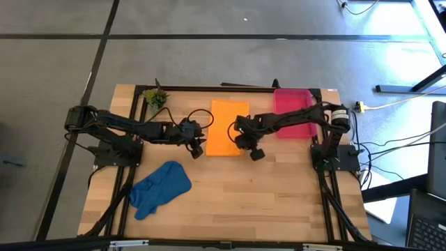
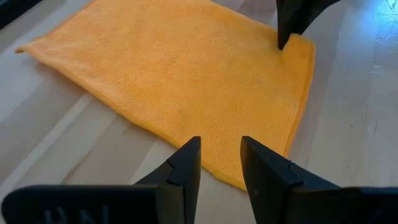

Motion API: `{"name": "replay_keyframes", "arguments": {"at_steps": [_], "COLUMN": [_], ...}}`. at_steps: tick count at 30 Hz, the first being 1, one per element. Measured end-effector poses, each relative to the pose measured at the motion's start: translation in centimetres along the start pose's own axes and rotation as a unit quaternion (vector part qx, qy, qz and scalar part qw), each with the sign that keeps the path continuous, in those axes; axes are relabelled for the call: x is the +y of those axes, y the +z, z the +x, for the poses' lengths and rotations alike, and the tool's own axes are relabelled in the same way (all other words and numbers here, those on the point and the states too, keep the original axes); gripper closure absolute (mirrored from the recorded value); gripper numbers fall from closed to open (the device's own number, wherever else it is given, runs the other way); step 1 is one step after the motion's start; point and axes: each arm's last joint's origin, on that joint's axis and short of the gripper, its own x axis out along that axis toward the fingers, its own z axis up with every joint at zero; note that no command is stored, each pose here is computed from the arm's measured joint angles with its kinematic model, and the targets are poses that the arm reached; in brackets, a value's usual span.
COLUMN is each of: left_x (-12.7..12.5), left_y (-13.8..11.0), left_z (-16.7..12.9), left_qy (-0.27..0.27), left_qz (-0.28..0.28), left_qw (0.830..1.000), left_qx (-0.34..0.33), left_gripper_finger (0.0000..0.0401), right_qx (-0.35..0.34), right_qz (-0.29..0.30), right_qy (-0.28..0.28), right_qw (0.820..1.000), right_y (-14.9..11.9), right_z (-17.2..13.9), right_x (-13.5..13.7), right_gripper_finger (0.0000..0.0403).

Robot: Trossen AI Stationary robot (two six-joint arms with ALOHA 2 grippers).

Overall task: Roll microfiber towels into tight, uniform cylinder then place into a basket
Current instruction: Fold the orange microfiber towel

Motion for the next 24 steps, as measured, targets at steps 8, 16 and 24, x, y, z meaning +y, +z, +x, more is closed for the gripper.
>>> {"name": "replay_keyframes", "arguments": {"at_steps": [8,16,24], "left_x": [0.0,0.0,0.0], "left_y": [0.0,-0.1,-0.1], "left_z": [0.0,0.0,0.0], "left_qy": [0.000,0.001,0.001], "left_qz": [0.000,0.001,0.001], "left_qw": [1.000,1.000,1.000], "left_qx": [0.000,0.003,0.003], "left_gripper_finger": [0.0296,0.0296,0.0296], "right_qx": [-0.074,-0.105,-0.129], "right_qz": [0.087,0.212,0.302], "right_qy": [0.036,0.002,-0.045], "right_qw": [0.993,0.972,0.943], "right_y": [-0.1,-1.9,-3.8], "right_z": [-2.4,-4.1,-5.1], "right_x": [-3.1,-6.9,-9.6], "right_gripper_finger": [0.0396,0.0399,0.0399]}}
